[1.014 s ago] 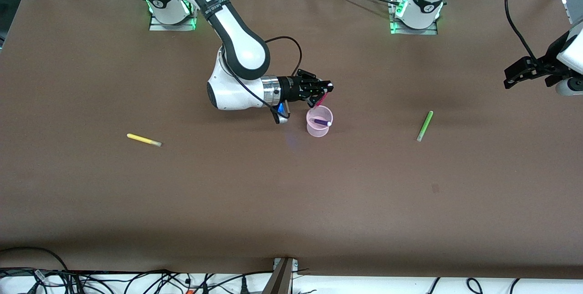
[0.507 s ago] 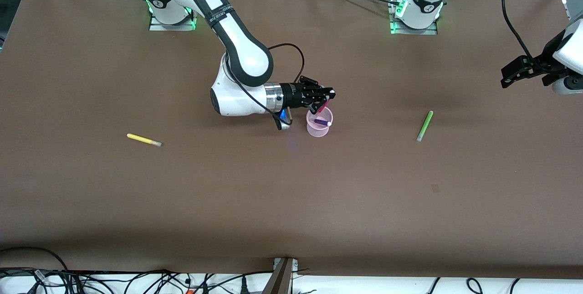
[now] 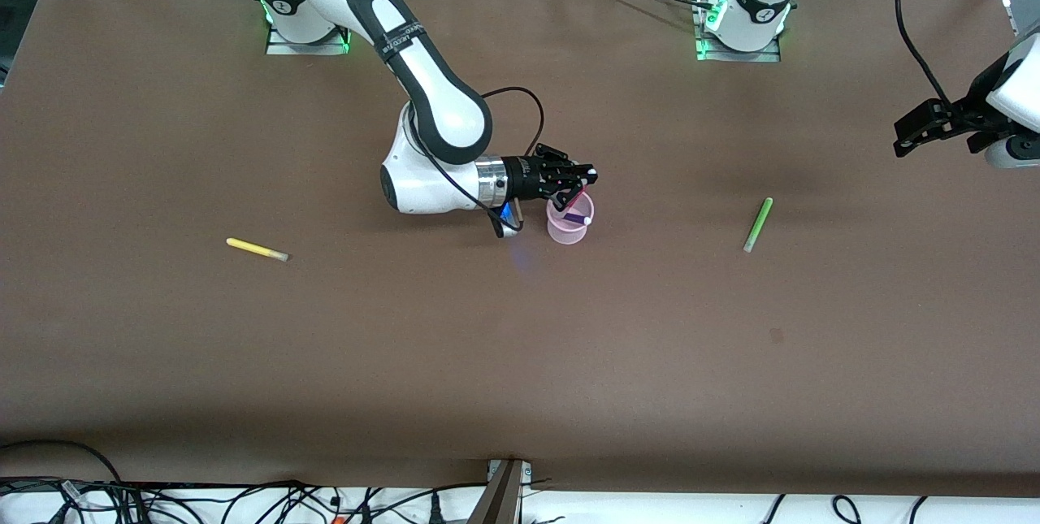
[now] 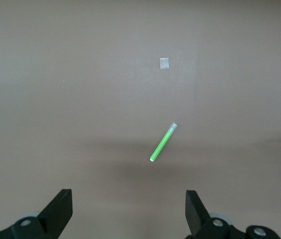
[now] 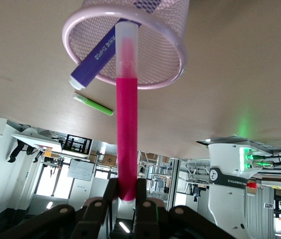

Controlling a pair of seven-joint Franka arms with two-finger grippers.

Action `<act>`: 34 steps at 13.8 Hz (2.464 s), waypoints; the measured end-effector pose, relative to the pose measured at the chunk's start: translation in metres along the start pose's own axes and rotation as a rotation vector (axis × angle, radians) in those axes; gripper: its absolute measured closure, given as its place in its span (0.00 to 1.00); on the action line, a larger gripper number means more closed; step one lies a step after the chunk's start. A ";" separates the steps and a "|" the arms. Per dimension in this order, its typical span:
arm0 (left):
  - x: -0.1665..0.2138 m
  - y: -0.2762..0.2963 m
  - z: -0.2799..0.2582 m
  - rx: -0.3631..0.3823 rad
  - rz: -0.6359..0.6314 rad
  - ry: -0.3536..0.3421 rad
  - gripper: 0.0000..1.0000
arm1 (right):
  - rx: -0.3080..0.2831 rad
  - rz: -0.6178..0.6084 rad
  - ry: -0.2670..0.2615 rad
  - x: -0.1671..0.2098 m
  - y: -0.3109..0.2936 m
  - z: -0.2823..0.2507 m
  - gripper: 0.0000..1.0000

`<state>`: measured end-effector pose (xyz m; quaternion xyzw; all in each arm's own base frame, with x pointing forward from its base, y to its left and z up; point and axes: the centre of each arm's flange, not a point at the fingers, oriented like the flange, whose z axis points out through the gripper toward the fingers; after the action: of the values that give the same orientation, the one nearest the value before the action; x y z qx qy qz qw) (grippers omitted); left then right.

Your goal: Organize pens into pink holder with both arms

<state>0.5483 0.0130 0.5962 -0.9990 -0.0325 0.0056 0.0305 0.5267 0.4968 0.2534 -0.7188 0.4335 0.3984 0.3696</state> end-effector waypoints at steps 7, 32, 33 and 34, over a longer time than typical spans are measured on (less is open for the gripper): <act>0.000 0.000 0.000 0.000 0.000 0.000 0.00 | 0.007 -0.038 0.015 0.000 -0.007 -0.006 0.12; 0.000 0.001 -0.002 -0.005 0.002 0.004 0.00 | -0.873 -1.021 0.802 -0.147 0.002 -0.423 0.00; 0.000 0.001 -0.002 -0.005 0.002 0.004 0.00 | -0.887 -1.030 0.807 -0.150 0.010 -0.432 0.00; 0.000 0.001 -0.002 -0.005 0.002 0.004 0.00 | -0.890 -1.040 0.806 -0.154 0.018 -0.441 0.00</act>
<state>0.5487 0.0116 0.5980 -0.9991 -0.0316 0.0034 0.0281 0.5743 0.1539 0.5677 -0.9982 -0.0573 0.0197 0.0007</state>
